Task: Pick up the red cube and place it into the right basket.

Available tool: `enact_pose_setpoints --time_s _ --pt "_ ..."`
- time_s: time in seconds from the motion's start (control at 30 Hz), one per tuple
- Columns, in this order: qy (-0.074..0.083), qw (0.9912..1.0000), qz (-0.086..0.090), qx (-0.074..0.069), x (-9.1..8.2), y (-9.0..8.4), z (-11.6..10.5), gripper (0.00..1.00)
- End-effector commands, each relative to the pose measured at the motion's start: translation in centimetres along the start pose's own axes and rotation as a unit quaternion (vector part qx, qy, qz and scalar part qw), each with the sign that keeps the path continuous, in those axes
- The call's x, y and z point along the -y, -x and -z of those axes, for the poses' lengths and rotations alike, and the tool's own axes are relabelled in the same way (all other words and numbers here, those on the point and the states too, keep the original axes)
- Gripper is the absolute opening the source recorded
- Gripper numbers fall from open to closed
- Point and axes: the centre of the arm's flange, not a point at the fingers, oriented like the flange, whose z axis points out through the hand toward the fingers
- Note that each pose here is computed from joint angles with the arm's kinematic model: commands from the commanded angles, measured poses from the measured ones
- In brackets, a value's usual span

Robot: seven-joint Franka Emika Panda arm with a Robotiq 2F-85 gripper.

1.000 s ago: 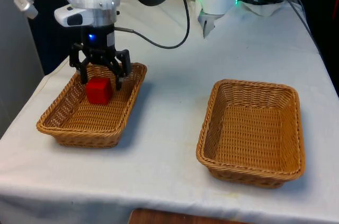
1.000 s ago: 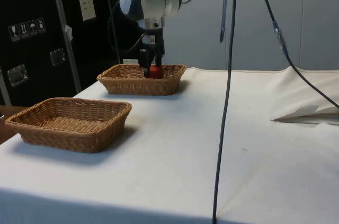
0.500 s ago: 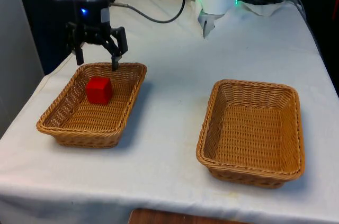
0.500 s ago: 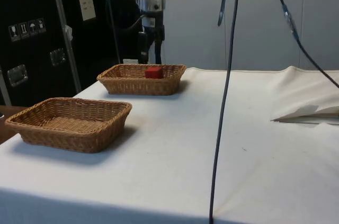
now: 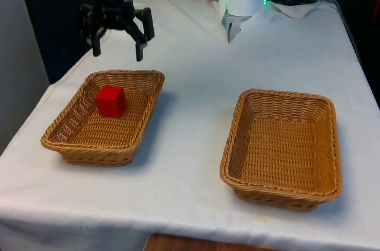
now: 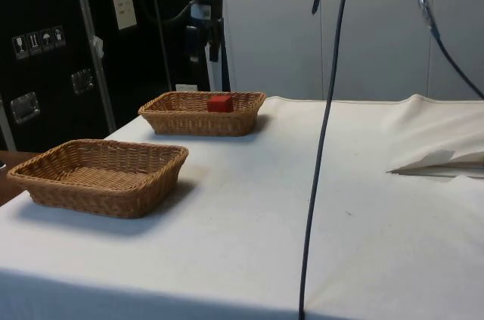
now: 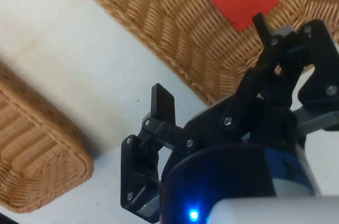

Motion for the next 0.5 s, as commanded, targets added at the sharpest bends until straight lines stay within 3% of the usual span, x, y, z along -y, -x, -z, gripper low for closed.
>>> enact_pose_setpoints --time_s 0.0,0.47 --pt "0.000 1.00000 0.002 0.000 0.2 -0.1 0.3 1.00" --pt "0.004 0.99937 0.035 -0.003 3.9 -1.2 4.0 1.00"
